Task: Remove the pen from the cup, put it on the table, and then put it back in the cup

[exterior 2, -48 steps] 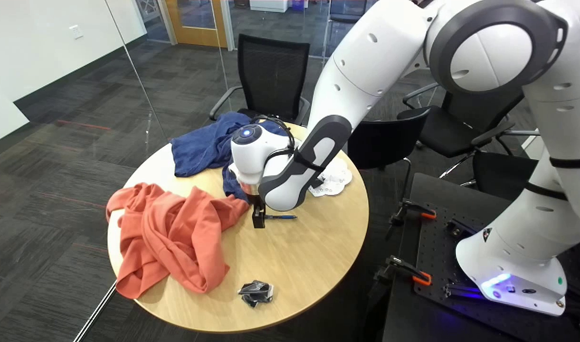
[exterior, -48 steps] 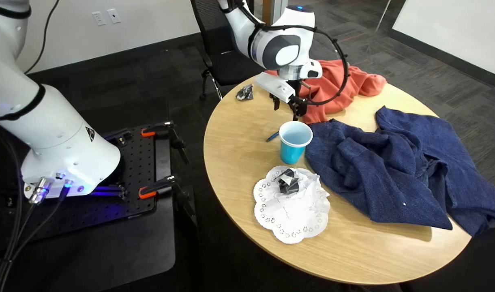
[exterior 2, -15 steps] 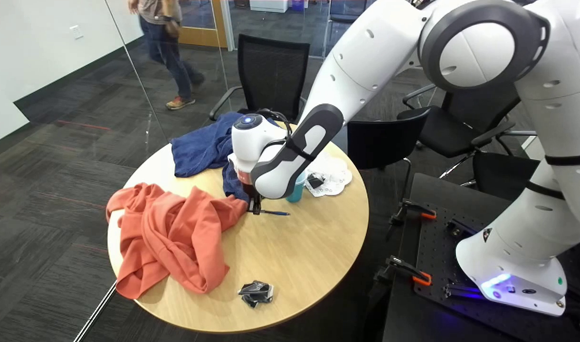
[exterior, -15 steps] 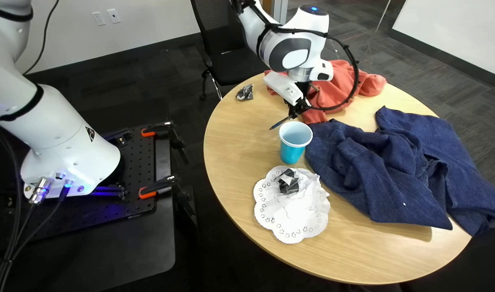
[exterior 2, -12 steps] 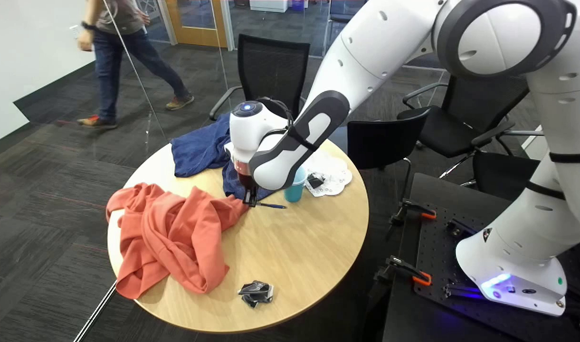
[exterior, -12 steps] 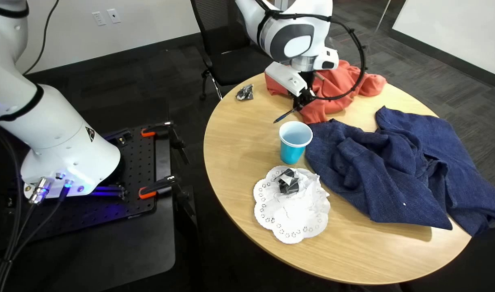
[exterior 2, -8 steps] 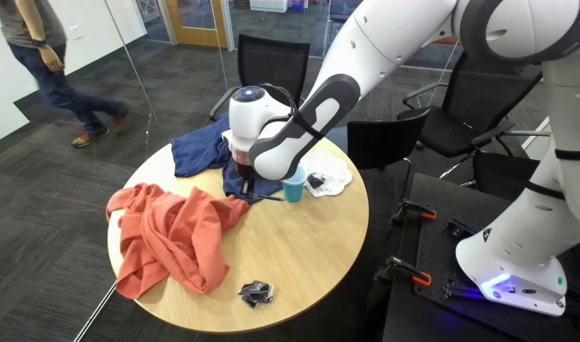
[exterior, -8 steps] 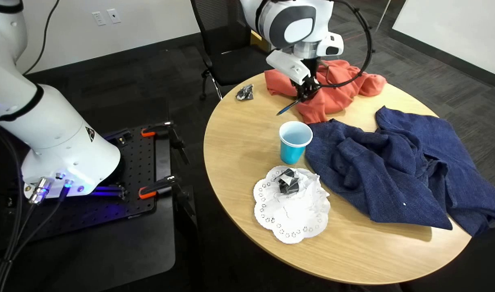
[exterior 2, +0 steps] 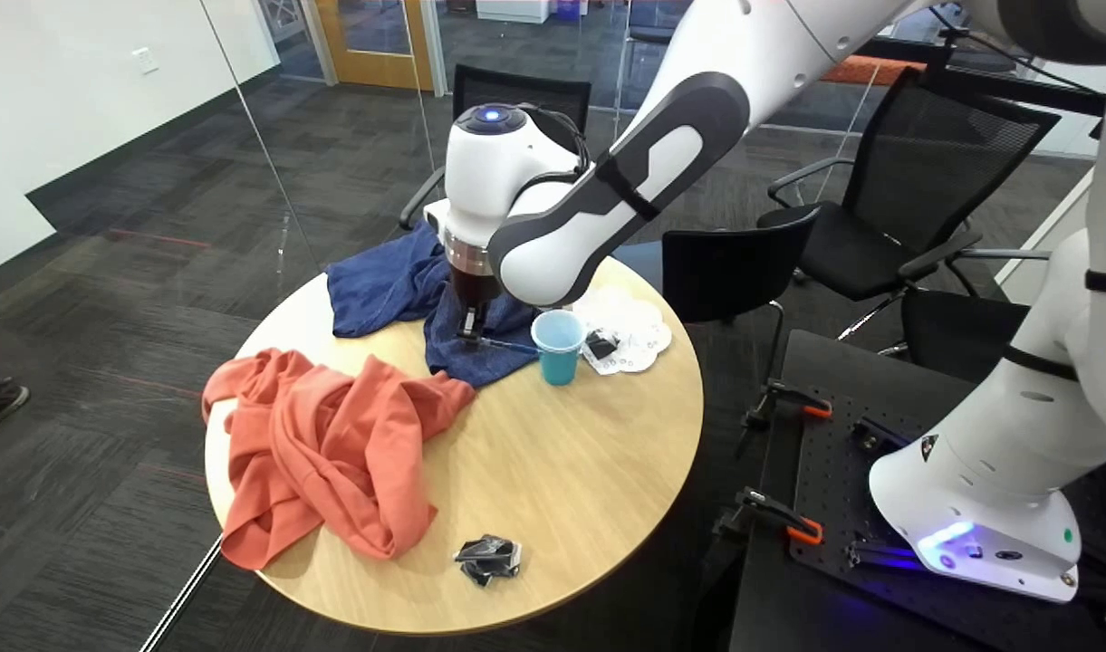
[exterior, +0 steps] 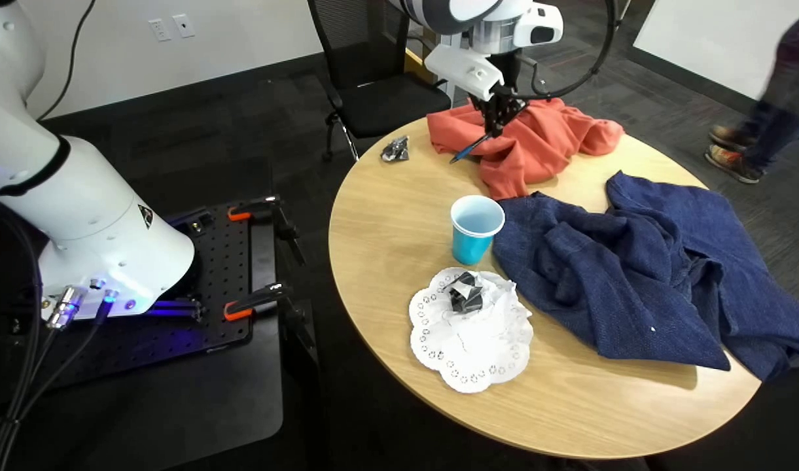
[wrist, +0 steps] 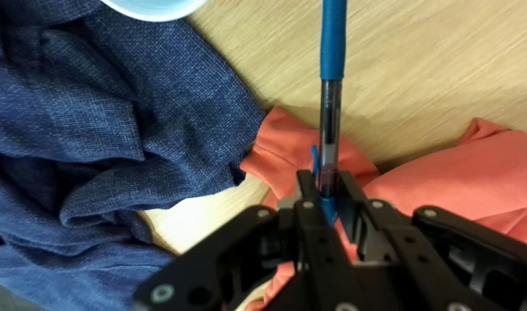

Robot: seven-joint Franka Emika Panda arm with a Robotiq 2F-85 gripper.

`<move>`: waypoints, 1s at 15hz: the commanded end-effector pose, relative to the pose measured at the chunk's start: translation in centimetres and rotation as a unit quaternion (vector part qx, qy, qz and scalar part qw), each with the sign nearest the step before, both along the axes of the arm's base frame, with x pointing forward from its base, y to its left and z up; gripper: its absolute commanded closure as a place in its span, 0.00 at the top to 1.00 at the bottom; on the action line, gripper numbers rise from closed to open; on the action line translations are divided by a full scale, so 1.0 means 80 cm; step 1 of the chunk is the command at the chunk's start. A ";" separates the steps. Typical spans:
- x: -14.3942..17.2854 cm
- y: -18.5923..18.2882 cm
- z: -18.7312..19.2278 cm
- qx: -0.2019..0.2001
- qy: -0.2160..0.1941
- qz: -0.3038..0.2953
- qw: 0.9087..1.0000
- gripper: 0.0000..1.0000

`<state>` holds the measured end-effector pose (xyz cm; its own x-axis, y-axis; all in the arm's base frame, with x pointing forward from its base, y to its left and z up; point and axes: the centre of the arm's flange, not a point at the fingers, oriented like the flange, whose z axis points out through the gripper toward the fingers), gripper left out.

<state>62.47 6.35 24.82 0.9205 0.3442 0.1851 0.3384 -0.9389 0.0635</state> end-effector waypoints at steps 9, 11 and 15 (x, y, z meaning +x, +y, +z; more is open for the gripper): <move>-0.070 -0.081 0.057 0.000 -0.009 -0.075 0.997 0.04; -0.085 -0.095 0.067 -0.005 -0.007 -0.096 0.995 0.04; -0.110 -0.128 0.080 -0.005 -0.011 -0.143 0.990 0.04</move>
